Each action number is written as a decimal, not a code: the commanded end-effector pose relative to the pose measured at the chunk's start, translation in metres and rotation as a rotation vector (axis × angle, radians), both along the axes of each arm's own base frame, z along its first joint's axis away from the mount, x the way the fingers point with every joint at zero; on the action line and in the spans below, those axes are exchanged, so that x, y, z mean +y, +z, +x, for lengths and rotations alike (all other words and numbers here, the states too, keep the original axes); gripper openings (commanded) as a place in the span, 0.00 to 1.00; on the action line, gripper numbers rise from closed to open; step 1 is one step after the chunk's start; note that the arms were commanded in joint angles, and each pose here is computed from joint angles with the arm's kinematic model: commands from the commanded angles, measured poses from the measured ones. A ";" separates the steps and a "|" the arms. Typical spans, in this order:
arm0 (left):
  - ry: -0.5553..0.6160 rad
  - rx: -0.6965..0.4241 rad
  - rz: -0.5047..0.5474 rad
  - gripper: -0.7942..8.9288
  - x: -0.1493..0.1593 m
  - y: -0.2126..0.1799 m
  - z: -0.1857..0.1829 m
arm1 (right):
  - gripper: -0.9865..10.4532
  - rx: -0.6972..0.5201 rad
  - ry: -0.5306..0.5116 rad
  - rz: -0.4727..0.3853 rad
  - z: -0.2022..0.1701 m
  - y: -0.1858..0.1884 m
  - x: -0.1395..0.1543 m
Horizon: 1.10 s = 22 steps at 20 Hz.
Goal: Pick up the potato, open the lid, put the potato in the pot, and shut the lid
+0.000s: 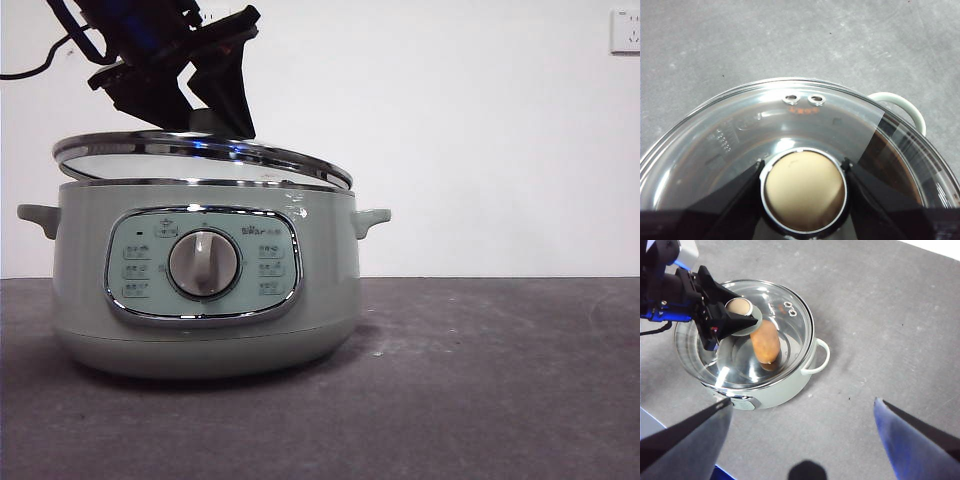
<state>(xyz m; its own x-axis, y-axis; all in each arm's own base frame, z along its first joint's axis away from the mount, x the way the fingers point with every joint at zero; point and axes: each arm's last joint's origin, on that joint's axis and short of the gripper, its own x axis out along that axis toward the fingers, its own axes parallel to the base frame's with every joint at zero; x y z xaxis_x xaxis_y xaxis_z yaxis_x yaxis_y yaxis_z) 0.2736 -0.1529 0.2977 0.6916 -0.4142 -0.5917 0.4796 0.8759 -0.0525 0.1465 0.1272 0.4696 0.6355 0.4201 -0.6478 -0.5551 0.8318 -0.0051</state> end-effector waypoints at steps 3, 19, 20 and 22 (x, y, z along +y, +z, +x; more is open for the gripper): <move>-0.001 0.002 -0.006 0.07 -0.007 -0.006 0.009 | 0.50 0.004 -0.007 0.006 0.001 0.000 0.001; -0.001 0.104 0.052 0.50 -0.003 -0.014 0.002 | 0.50 0.041 -0.011 -0.020 -0.002 -0.004 -0.001; -0.001 0.089 0.044 0.50 -0.001 -0.009 0.000 | 0.50 0.041 -0.011 -0.020 -0.002 -0.004 -0.001; -0.002 0.058 0.026 0.50 0.002 0.002 -0.007 | 0.50 0.042 -0.011 -0.020 -0.002 -0.004 -0.001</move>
